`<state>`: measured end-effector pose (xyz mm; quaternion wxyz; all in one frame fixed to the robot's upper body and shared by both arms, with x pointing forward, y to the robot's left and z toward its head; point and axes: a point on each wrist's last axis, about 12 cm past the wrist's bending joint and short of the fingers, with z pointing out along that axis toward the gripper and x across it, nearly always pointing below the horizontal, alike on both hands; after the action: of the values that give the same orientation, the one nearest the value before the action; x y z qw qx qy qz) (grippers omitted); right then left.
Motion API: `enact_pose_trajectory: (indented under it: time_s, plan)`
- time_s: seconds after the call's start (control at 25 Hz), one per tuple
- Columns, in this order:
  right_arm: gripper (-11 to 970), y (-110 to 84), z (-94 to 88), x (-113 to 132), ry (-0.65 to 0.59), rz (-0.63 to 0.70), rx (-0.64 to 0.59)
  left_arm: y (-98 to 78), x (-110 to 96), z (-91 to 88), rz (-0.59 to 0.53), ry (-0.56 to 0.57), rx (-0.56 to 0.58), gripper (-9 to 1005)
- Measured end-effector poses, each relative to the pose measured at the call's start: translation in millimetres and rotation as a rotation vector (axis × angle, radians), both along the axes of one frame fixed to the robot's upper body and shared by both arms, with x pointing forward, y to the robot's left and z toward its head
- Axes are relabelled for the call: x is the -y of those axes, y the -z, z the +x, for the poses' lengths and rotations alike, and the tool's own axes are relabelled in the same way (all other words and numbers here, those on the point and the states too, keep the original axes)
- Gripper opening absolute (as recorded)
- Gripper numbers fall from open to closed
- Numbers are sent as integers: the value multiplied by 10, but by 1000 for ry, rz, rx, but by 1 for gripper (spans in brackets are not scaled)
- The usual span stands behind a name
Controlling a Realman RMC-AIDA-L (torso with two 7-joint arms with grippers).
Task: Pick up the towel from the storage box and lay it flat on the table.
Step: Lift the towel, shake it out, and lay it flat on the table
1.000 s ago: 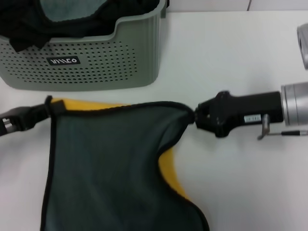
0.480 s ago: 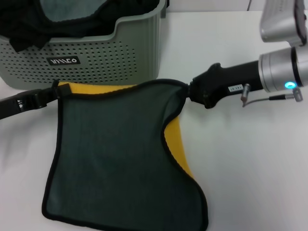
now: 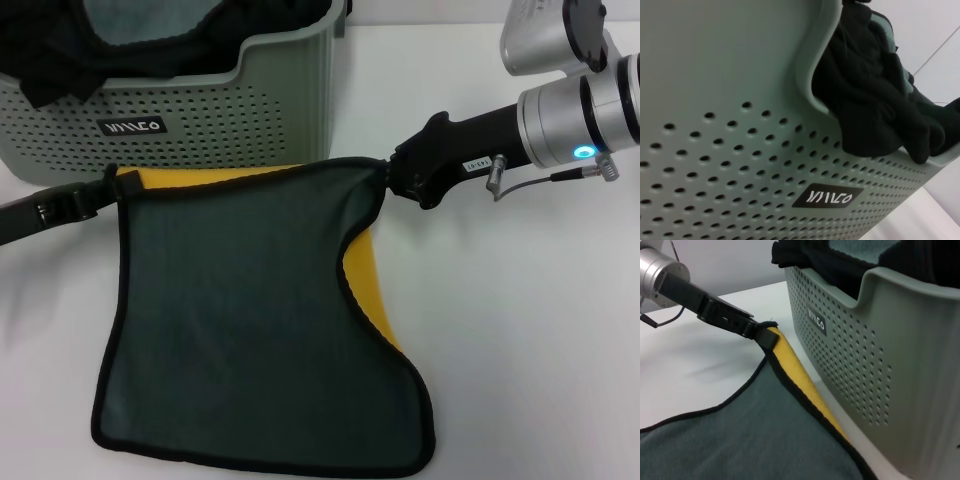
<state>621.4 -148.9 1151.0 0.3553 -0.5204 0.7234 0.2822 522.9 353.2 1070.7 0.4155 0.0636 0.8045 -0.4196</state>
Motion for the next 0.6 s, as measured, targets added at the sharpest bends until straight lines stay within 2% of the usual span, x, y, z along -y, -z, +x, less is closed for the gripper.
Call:
enact_pose_trajectory:
  time_s: [0.2,0.44,0.56,0.6]
  plan:
    - [24,-28,1,-23,-4,-4,-9,21,7,-28,7,6,10,104]
    - [25,3,52,-3,89,-54,-70,15,-1,-30,19,11,27,106]
    - [201,7,52,-5,90,-64,-59,-6,-21,-20,25,8,36,107]
    - [239,3,50,-4,89,-64,-55,-14,-34,-18,26,6,37,167]
